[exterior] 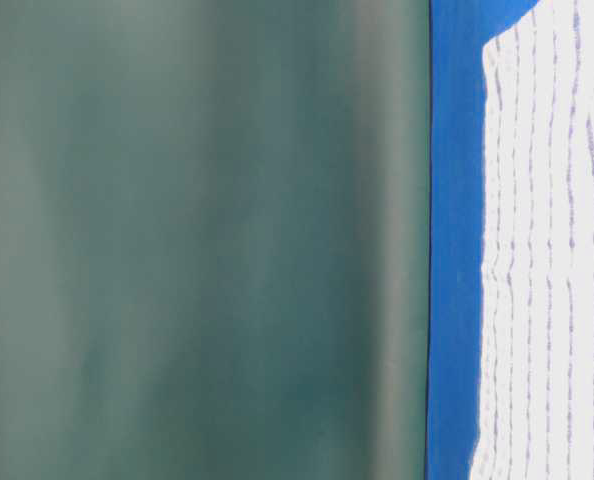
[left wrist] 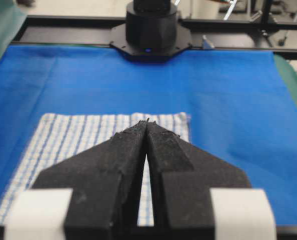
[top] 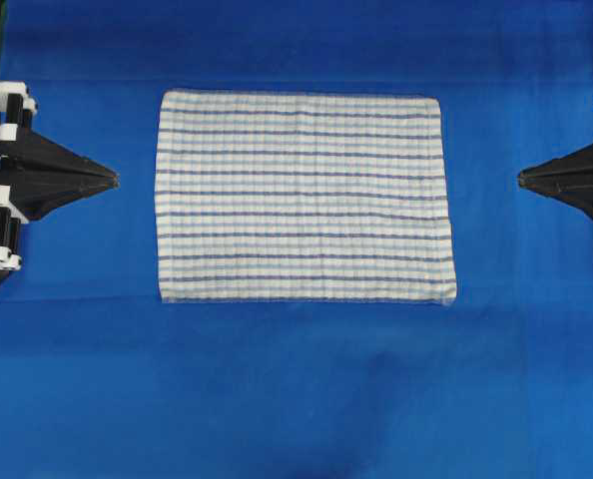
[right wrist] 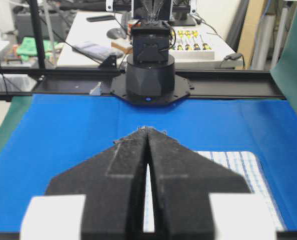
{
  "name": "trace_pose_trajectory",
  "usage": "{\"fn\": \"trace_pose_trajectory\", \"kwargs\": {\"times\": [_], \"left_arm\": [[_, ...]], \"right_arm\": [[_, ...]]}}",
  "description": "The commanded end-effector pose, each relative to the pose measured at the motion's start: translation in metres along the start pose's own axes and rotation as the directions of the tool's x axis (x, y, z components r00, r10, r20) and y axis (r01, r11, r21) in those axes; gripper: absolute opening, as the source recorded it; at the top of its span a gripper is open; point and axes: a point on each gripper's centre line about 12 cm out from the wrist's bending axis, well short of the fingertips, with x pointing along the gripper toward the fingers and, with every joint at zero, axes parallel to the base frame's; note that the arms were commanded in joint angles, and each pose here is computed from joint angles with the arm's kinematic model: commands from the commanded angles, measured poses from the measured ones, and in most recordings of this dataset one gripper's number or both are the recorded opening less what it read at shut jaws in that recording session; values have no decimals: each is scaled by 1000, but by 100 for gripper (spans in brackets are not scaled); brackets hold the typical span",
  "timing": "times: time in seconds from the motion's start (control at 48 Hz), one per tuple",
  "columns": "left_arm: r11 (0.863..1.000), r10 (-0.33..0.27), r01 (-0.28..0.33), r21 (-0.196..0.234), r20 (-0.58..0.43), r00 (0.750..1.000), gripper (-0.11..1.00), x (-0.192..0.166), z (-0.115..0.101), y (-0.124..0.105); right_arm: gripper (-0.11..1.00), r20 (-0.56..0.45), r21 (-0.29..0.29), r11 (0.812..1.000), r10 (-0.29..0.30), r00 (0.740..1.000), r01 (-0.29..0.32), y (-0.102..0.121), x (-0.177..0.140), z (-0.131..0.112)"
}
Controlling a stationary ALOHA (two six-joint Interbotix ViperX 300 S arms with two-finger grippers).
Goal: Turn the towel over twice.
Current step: 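Move both grippers toward the far corners of the striped towel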
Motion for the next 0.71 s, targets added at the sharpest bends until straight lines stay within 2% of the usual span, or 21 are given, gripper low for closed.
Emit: {"fn": "trace_pose_trajectory", "kwargs": {"times": [0.0,0.167,0.292,0.479,0.687], "left_arm": [[1000,3,-3,2,29,1000,0,3,11,0],[1000,5,-5,20,26,1000,0,4,9,1],[998,28,-28,51,17,999,0,5,7,5],[989,132,-130,76,-28,991,0,10,-4,27],[965,259,-250,85,-116,959,4,18,-26,58]], "right_arm": [[0,31,-12,1000,-14,999,14,-3,4,12],[0,6,-17,999,-51,999,51,-11,6,11],[0,-36,-18,993,-119,992,118,-25,8,5],[0,-92,-10,970,-244,965,245,-52,8,-8],[1,-187,-13,936,-349,918,353,-79,11,-31]]}}
